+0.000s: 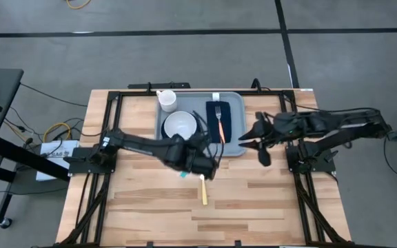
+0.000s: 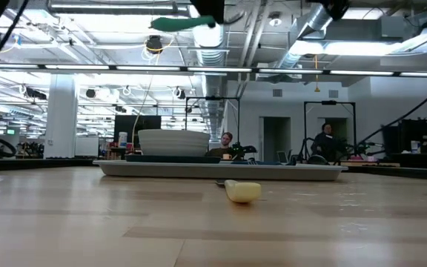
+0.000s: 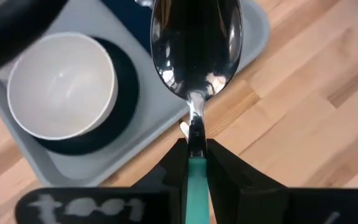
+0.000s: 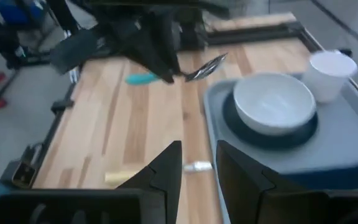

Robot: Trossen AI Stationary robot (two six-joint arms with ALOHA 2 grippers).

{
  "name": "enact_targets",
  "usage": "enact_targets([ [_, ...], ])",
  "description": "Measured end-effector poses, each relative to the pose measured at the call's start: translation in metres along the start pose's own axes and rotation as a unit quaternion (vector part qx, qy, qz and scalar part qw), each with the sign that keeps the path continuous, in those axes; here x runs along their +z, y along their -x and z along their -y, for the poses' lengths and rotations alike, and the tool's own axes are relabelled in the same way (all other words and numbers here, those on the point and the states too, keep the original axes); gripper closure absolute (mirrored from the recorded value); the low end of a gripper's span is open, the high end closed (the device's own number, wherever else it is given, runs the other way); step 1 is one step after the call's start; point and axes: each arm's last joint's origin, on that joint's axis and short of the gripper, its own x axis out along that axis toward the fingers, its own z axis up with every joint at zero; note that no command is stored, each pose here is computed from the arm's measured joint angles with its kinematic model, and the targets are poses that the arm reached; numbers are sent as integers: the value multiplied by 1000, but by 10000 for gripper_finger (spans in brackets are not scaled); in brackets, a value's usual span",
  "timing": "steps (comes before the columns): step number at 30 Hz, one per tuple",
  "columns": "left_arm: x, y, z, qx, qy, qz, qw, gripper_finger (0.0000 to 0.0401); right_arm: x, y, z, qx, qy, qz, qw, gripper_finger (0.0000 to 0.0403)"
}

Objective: Set up tray
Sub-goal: Put the blue spoon on the dark blue napkin to the left of the orange fork

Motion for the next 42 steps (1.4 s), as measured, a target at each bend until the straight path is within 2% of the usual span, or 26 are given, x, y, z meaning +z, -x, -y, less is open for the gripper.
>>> enact_targets([
  [7,-27,20,12,14,-29,82,996,373,-29,-45,-15,39,29,100,994,309],
  [10,-30,23,14,22,-31,109,993,373,-33,-58,-26,60,50,175,981,305],
  [13,-31,20,15,36,-35,130,990,373,-36,-70,-37,69,84,215,971,299],
  [22,-36,2,21,59,-44,174,982,372,-40,-104,-55,-25,152,250,956,265],
  [28,-45,-6,25,73,-45,206,975,372,-42,-109,-52,-107,133,245,954,231],
  [35,-53,-12,29,80,-46,239,967,372,-42,-108,-50,-154,117,242,951,200],
  [42,-58,-21,30,85,-51,242,965,372,-40,-109,-43,-166,116,240,949,197],
])
